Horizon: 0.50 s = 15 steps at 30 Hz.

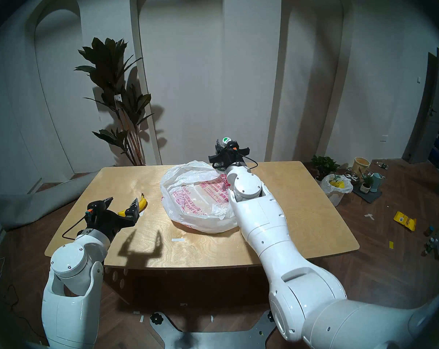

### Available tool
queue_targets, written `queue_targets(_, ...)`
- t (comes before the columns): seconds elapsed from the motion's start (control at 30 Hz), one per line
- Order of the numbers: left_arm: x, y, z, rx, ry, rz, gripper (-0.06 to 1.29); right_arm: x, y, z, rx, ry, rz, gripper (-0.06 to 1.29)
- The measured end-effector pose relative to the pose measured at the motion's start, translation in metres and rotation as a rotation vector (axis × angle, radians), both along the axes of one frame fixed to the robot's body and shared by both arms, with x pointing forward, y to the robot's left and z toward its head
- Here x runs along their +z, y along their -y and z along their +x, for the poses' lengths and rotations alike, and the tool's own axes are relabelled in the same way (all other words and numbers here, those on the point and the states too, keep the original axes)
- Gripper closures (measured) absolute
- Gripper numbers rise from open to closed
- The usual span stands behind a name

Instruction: Bag the groceries: heavy items first, fragile items on top

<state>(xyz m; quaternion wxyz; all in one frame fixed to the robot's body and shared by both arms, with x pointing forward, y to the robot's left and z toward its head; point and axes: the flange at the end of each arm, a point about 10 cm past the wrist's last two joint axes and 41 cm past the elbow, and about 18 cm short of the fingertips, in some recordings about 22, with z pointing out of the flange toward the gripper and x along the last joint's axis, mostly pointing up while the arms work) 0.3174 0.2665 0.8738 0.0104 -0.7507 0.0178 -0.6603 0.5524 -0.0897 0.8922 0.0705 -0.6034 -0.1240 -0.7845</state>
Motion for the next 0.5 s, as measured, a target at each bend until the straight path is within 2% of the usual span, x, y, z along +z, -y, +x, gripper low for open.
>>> queue_targets(0.1,0.0,0.0,0.0,0.0,0.0,0.0,0.0,-0.006,-0.005,-0.008,0.007,-0.013,-0.004,0.77)
queue_targets(0.17,0.0,0.0,0.0,0.0,0.001,0.0,0.0,-0.013,-0.007,-0.013,-0.002,-0.047,-0.013,0.77)
queue_targets(0.33,0.001,0.0,0.0,0.0,0.001,0.0,0.0,-0.032,-0.008,-0.019,-0.061,-0.158,-0.047,0.77)
queue_targets(0.5,0.001,0.0,0.0,0.0,0.001,0.001,0.0,-0.055,-0.012,-0.015,-0.111,-0.282,-0.093,0.77)
